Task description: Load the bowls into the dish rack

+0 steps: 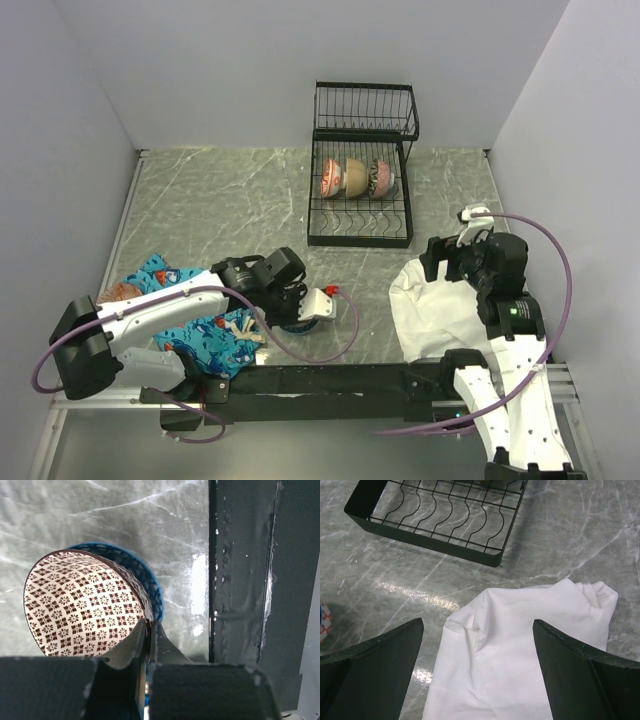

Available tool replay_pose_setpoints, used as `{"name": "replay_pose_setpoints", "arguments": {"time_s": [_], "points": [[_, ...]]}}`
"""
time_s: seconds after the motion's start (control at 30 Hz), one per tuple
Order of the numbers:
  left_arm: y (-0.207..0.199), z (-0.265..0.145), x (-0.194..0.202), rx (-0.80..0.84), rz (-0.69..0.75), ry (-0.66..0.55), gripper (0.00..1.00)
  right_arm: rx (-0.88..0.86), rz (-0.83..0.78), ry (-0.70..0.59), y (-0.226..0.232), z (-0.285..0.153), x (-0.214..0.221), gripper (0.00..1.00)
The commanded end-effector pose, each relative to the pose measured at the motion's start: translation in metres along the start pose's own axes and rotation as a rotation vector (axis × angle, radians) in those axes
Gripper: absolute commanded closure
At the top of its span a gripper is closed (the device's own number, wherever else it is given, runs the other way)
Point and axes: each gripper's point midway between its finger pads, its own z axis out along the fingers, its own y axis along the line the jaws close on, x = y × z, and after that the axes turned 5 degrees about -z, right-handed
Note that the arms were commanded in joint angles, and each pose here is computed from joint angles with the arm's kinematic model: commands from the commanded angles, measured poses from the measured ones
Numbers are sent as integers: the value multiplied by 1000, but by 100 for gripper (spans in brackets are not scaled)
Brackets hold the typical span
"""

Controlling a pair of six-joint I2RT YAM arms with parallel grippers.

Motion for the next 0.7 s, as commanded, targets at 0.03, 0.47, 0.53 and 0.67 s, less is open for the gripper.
{"name": "replay_pose_setpoints", "arguments": {"time_s": [0.03,0.47,0.53,0.67], "points": [[8,-35,-33,-69,84,-91,99,24,2,-52,-7,-3,-28,2],[56,-87,-177,-179,288,-346,99,85,93,-6,-28,4,-45,2],[71,-87,-212,-178,286,-387,99,98,106,-4,-33,5,-47,2],[94,-74,-253,-133,223,-474,99,151,152,2,-49,10,-46,2]]}}
